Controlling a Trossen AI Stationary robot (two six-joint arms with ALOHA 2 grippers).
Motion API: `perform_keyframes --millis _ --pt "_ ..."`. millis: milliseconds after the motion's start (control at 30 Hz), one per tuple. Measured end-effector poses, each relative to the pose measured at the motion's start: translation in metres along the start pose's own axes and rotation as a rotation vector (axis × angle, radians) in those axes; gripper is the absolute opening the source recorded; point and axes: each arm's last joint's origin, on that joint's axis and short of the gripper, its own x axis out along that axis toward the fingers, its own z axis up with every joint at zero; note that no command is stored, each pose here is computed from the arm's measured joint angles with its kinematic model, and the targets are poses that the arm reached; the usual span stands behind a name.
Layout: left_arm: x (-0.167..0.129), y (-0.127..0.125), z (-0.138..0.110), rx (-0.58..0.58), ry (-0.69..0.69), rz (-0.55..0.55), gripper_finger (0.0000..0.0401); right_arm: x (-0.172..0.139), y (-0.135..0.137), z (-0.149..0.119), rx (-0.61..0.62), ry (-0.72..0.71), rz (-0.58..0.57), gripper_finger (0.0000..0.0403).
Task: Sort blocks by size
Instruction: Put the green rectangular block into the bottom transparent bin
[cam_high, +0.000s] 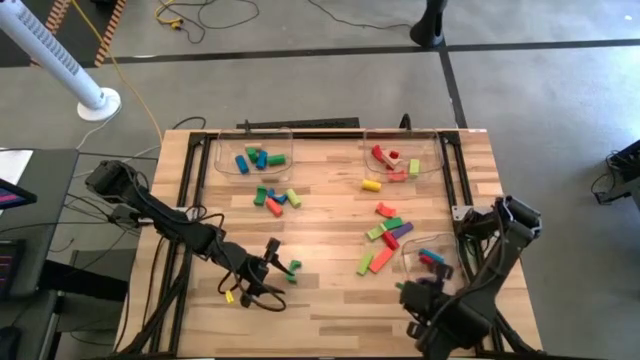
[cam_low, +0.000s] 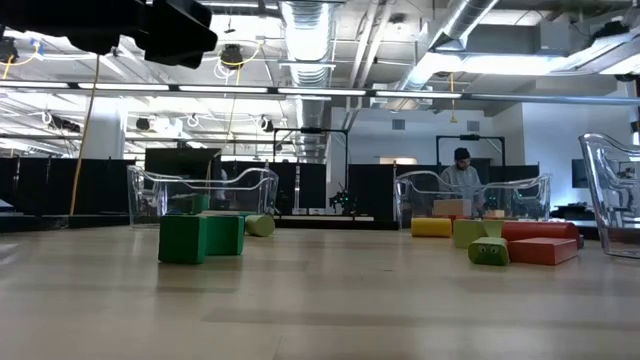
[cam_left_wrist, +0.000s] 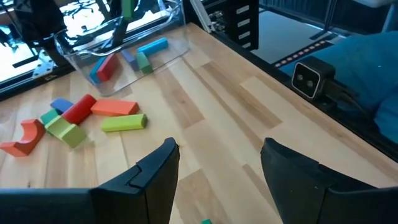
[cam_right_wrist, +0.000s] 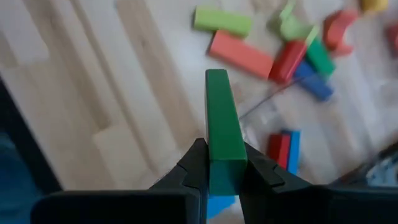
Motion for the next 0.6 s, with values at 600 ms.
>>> perform_keyframes --millis 600 --pt "0.0 0.0 0.0 -0.012 0.003 0.003 0.0217 -0.017 0.011 -0.05 0.175 0.288 0.061 0.0081"
